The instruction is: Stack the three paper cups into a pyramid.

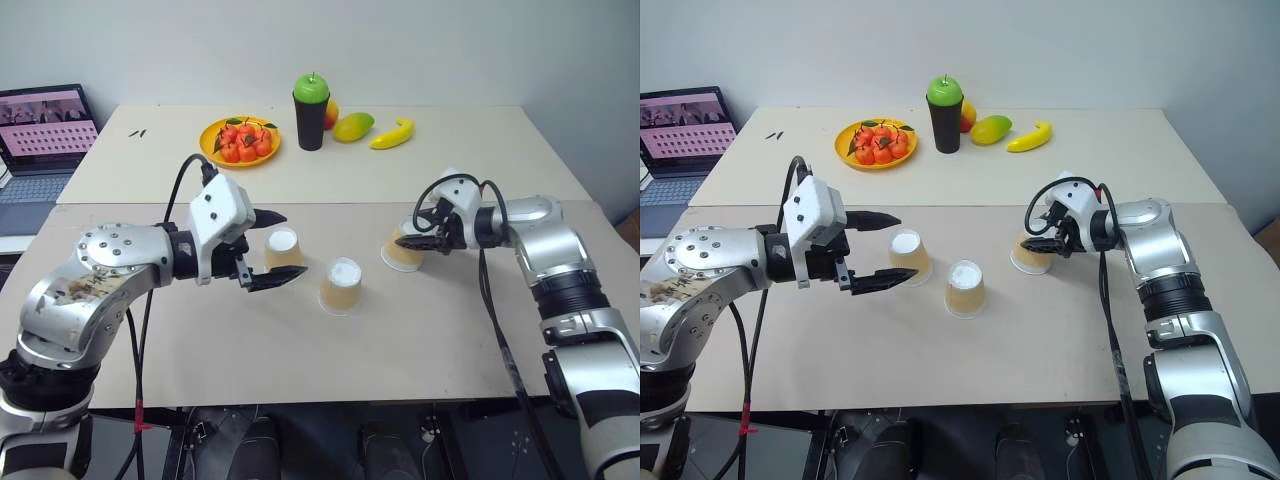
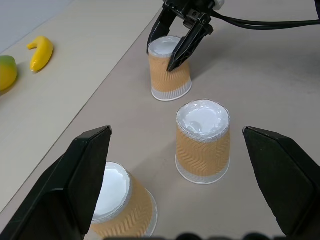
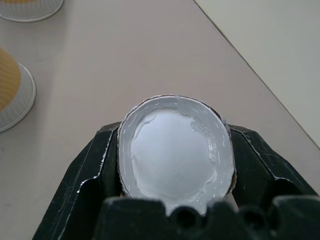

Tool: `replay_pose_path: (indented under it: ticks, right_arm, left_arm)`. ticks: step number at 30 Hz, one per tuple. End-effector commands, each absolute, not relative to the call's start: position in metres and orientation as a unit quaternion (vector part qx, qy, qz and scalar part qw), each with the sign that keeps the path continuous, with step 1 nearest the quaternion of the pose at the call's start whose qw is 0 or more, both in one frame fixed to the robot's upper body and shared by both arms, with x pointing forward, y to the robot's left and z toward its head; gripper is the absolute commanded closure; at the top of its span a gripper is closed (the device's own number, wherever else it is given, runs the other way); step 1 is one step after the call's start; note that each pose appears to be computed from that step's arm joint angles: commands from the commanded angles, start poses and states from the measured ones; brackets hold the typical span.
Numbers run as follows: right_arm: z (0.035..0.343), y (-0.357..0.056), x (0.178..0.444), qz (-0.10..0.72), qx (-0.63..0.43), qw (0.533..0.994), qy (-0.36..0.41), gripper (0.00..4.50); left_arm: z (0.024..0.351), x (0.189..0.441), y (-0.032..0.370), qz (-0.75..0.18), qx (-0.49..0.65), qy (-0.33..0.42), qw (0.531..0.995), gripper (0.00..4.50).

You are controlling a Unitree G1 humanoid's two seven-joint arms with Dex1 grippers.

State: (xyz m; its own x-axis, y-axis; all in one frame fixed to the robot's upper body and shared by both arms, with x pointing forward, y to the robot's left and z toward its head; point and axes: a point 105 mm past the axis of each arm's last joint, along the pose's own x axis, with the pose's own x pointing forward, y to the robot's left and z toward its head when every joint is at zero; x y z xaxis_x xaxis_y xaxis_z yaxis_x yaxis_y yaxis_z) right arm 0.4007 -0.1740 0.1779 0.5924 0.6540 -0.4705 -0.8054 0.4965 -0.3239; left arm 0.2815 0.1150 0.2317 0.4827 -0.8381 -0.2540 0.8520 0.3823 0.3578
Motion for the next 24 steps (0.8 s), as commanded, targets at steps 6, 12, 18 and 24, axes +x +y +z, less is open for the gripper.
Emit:
replay_pose_path:
  ticks: [6, 12, 18, 24]
  right_arm:
    - [0.221, -0.195, 0.382, 0.424, -0.277, 0.855, 0.109, 1.86]
    - [0.205, -0.176, 0.347, 0.488, -0.309, 0.807, 0.125, 1.86]
    - [0.18, -0.15, 0.328, 0.528, -0.283, 0.788, 0.141, 1.86]
    - [0.169, -0.141, 0.326, 0.538, -0.275, 0.783, 0.146, 1.86]
  left_arm:
    - [0.24, 0.278, 0.116, -0.509, 0.235, -0.002, 0.828, 0.0]
    - [0.239, 0.281, 0.112, -0.517, 0.233, -0.004, 0.824, 0.0]
    - [0.243, 0.285, 0.11, -0.524, 0.239, -0.01, 0.817, 0.0]
    - [0.244, 0.286, 0.109, -0.526, 0.241, -0.012, 0.816, 0.0]
